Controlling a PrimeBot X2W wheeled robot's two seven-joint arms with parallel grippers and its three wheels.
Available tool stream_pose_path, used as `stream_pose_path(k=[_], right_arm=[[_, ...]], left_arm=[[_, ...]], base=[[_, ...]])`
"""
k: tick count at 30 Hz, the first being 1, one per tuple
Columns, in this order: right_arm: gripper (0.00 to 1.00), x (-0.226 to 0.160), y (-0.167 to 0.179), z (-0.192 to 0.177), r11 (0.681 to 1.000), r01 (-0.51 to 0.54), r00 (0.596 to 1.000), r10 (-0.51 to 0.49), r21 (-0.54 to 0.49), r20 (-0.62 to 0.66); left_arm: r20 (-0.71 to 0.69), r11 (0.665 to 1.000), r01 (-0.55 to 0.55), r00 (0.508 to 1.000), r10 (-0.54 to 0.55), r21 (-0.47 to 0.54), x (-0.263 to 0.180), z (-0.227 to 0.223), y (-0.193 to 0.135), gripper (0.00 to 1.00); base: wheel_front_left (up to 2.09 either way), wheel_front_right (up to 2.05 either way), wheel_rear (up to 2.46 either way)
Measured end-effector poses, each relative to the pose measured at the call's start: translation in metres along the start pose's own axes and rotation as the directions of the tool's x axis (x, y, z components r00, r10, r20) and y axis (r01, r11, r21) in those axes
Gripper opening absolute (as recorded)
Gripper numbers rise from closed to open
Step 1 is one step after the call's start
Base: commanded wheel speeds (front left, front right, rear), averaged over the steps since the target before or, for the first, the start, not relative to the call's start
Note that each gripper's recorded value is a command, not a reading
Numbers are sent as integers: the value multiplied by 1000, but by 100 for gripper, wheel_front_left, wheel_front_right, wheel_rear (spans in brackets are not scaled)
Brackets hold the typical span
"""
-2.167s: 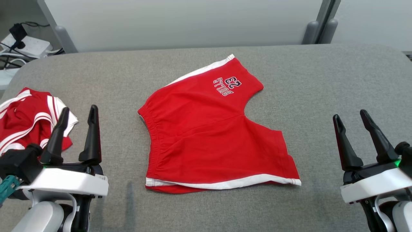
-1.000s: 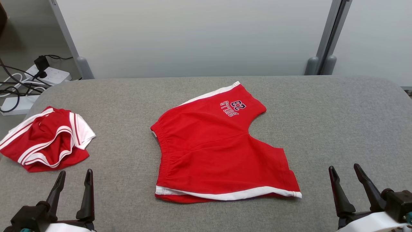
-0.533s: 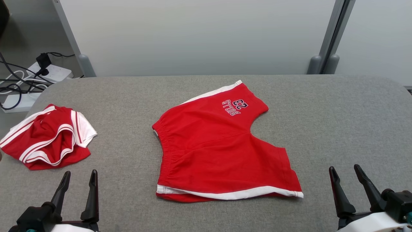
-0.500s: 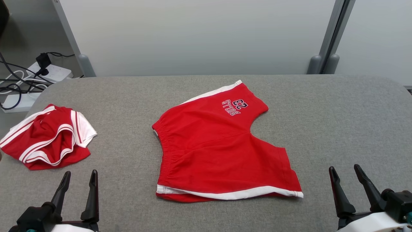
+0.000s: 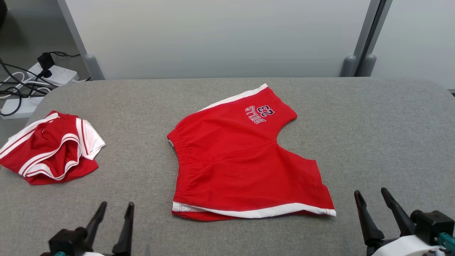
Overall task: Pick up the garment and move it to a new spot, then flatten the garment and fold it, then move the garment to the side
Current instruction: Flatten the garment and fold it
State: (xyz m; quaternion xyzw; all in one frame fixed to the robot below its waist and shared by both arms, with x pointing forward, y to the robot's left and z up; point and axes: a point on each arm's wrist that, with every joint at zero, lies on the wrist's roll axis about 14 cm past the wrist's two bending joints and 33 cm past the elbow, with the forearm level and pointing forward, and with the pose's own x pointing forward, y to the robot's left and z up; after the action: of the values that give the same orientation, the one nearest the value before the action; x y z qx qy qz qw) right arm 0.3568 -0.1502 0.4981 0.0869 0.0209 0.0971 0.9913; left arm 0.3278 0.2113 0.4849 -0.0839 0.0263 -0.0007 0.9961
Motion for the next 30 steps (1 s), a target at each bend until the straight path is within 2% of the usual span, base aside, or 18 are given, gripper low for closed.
stream_pose_path(k=[6,12,22,29,30], right_arm=[[100,-1,8,-38,999,-22,988,25,27,-149],[100,1,17,-78,997,-47,955,62,57,-291],[100,23,19,-105,994,-80,922,101,70,-373],[100,28,20,-113,992,-104,910,121,65,-398],[100,29,21,-113,992,-107,910,124,64,-396]], left_arm=[[-190,990,132,972,-139,-46,-4,-49,-35,100],[-265,976,205,940,-215,-66,13,-69,-54,100],[-379,957,278,880,-286,-77,30,-97,-70,100],[-404,948,314,861,-309,-55,40,-102,-71,100],[-404,946,318,859,-313,-58,41,-102,-73,85]], base=[[0,0,0],[0,0,0],[0,0,0],[0,0,0],[0,0,0]])
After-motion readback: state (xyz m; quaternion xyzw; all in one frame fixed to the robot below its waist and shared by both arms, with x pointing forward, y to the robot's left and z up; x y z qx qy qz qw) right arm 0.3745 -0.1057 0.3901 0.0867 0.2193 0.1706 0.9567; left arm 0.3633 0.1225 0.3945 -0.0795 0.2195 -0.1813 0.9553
